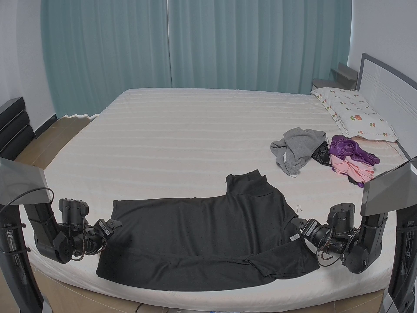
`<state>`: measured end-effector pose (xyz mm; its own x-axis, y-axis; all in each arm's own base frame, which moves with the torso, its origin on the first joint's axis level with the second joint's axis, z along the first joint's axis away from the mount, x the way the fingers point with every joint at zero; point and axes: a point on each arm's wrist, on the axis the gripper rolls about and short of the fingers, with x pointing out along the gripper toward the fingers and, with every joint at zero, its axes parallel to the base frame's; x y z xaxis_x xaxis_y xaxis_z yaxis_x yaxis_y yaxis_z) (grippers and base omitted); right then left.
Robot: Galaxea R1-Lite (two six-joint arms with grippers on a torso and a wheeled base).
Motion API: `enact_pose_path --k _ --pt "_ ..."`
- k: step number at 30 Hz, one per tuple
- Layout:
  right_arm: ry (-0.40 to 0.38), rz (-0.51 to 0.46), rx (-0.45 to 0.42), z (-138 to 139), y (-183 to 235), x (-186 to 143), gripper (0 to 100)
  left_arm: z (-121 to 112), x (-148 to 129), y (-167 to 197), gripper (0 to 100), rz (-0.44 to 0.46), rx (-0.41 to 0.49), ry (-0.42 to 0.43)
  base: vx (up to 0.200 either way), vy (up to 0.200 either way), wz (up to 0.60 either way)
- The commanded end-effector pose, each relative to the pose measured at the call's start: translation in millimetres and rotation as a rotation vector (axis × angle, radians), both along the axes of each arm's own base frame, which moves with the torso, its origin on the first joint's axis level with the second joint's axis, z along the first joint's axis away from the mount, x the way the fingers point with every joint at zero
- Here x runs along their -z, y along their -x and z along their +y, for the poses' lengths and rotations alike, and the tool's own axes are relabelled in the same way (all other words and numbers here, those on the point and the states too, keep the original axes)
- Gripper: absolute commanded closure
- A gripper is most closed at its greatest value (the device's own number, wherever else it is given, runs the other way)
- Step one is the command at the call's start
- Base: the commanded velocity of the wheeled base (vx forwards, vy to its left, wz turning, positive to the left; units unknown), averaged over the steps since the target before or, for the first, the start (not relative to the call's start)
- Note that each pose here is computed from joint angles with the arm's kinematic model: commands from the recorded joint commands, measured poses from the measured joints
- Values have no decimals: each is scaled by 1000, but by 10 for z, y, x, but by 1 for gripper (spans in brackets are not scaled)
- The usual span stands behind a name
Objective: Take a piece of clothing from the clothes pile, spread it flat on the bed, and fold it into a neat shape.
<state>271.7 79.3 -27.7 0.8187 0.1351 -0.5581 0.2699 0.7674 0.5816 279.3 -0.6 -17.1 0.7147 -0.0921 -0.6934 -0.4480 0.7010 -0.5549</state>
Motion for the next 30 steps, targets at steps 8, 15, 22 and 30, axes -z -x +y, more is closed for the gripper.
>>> enact_pose_path --k 8,15,22,30 --pt "4 -14 -2 1 -15 -21 0 -66 134 -46 0 28 53 -43 0 0 0" --pt "6 -11 -3 -1 -8 -18 0 -94 159 1 100 47 81 -67 0 0 0" --pt "2 -24 5 -24 -6 -70 0 -41 172 143 100 86 99 -124 0 0 0" --pt "-9 -28 -12 -31 74 -155 0 20 -13 236 100 46 74 -127 0 0 0"
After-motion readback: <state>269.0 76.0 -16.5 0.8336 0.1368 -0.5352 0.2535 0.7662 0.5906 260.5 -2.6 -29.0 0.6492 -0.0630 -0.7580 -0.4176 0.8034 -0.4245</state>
